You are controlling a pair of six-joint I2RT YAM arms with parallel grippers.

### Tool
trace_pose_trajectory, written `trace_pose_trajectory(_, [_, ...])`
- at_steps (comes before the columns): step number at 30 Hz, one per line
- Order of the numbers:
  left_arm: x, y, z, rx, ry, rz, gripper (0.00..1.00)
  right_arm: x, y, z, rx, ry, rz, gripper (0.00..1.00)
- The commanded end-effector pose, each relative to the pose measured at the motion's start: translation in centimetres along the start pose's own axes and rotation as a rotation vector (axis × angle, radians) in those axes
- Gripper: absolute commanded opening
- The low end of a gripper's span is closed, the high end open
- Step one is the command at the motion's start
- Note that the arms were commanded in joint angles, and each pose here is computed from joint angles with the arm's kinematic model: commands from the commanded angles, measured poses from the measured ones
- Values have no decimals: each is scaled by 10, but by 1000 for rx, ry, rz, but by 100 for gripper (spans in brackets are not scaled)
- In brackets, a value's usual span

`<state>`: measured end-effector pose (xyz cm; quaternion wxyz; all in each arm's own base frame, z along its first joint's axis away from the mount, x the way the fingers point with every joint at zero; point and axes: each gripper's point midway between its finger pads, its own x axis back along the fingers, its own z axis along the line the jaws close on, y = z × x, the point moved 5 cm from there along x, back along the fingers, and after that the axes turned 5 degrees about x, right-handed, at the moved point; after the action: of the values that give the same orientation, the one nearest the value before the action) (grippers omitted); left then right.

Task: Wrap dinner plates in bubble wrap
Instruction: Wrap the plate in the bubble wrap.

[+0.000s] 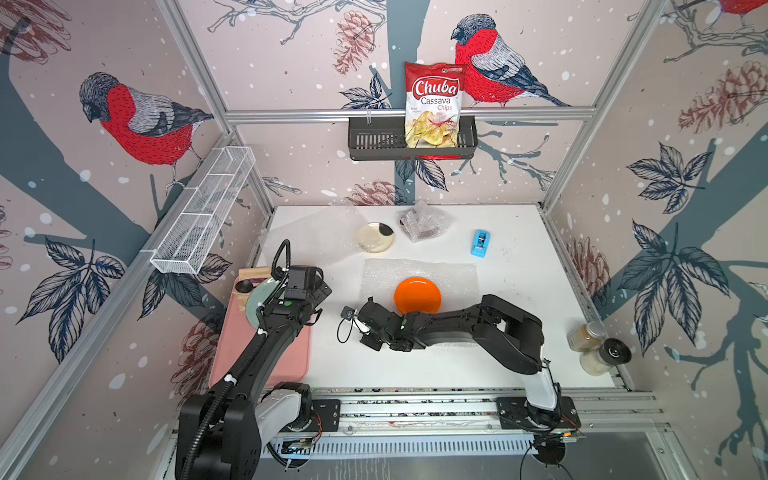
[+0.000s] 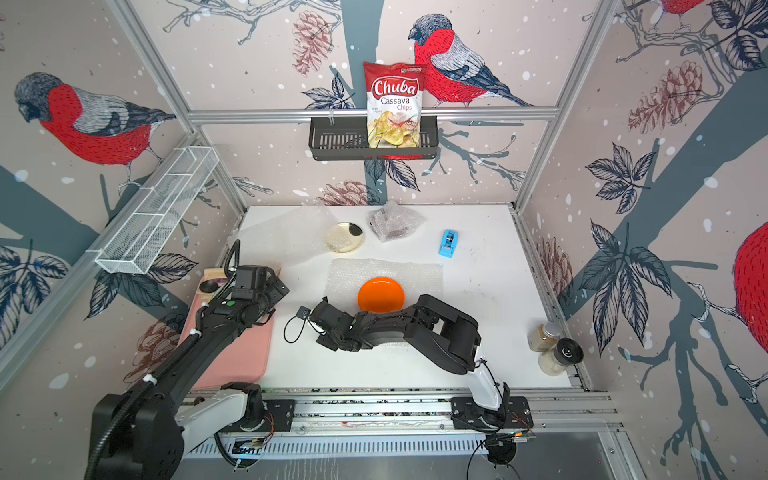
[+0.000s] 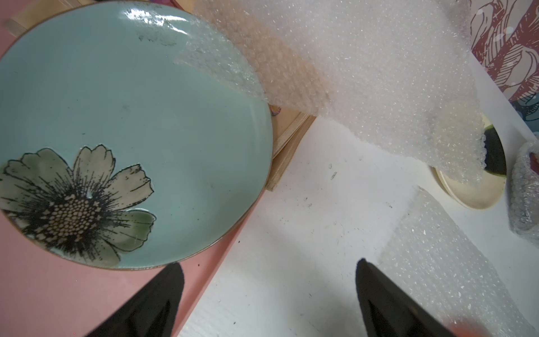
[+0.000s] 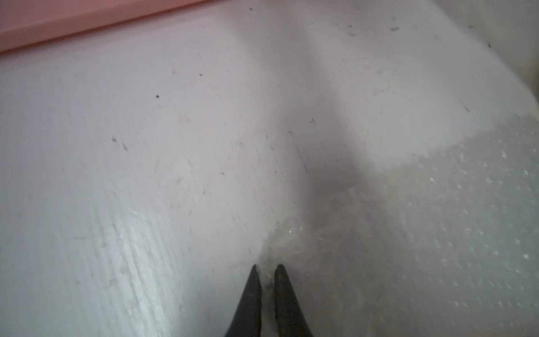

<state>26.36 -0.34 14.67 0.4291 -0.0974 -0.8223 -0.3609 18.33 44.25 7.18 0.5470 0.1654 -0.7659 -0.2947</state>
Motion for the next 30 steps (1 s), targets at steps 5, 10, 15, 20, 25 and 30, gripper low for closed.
trace_pose_trajectory(5, [7, -26, -44, -131, -287, 133, 91, 63, 0, -55, -335, 219, -159, 0])
trace_pose_trajectory(10, [23, -61, -91, -301, -495, 251, 80, 77, -42, -120, -576, 310, -215, 0])
trace_pose_trajectory(15, [30, -109, -128, -473, -686, 468, 59, 71, -75, -159, -684, 335, -197, 0])
trace_pose_trajectory(20, [37, -158, -157, -707, -726, 594, 47, 67, -94, -182, -744, 333, -202, 0])
trace_pose_trajectory(25, [19, -185, -178, -776, -703, 679, 37, 65, -105, -194, -765, 321, -193, 1])
trace_pose_trajectory(30, [-6, -202, -195, -867, -652, 728, 33, 69, -106, -199, -795, 318, -210, 8])
